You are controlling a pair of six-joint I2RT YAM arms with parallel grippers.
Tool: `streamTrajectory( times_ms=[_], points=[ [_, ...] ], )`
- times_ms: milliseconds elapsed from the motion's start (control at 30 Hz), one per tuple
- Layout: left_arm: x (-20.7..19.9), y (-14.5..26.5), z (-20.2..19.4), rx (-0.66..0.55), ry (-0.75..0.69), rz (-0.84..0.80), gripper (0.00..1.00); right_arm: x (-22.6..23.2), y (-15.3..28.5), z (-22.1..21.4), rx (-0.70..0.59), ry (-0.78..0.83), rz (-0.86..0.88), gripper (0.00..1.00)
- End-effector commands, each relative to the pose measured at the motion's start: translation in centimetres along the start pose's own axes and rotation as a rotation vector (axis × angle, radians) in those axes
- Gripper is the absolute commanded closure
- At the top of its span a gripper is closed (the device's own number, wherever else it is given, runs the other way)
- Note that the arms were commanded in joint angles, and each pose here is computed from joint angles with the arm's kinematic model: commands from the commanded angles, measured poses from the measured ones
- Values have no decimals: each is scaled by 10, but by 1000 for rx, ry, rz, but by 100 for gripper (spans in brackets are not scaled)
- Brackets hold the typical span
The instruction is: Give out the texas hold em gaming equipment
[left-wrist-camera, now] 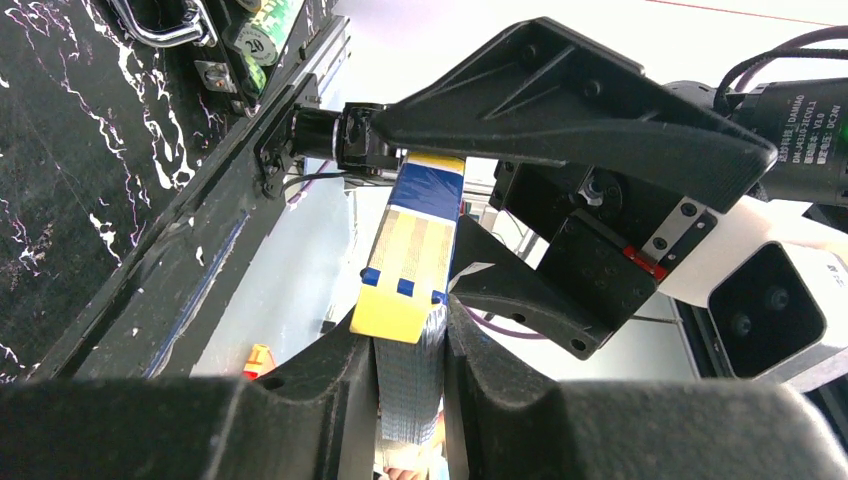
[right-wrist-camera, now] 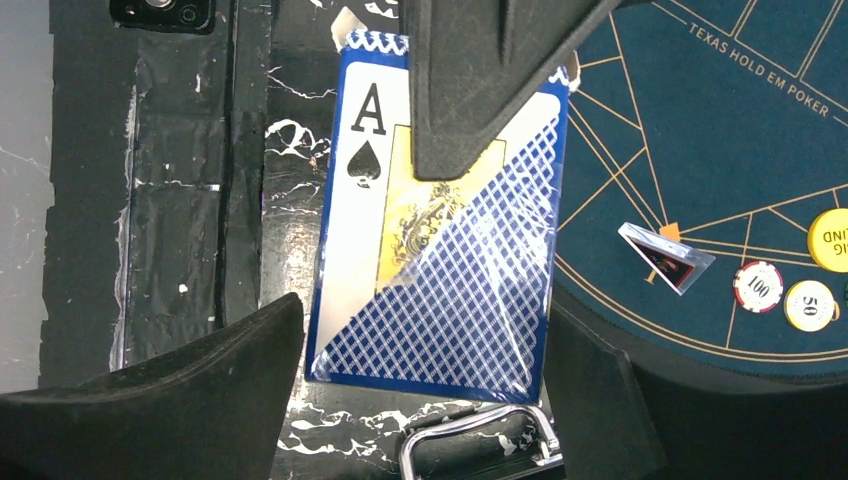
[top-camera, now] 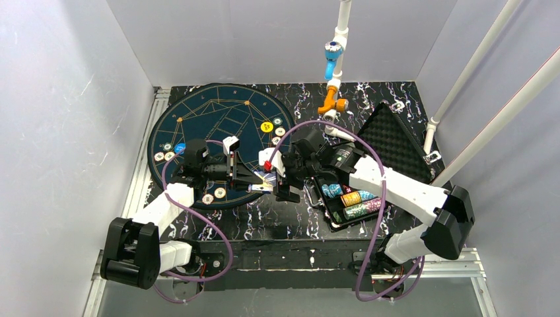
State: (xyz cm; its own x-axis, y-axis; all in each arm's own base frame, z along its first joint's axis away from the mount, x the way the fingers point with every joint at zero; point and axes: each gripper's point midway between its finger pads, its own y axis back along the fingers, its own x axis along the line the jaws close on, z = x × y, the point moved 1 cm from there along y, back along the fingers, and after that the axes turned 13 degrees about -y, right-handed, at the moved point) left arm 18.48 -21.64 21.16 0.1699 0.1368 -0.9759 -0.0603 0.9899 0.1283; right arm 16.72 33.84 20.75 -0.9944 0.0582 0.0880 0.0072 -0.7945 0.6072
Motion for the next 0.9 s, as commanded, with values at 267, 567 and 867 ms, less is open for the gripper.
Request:
streamTrajectory(
  times_ms=[267,567,867],
  points=[
    [-15,0,3,18,-40,-31,66,2,7,1,78,43,7,52],
    [-11,-3,0,26,-12,-24,53,9,12,1,184,24,-8,49],
    [-13,-7,-2,42,-21,-26,71,7,9,17,157,59,-37,47]
  ],
)
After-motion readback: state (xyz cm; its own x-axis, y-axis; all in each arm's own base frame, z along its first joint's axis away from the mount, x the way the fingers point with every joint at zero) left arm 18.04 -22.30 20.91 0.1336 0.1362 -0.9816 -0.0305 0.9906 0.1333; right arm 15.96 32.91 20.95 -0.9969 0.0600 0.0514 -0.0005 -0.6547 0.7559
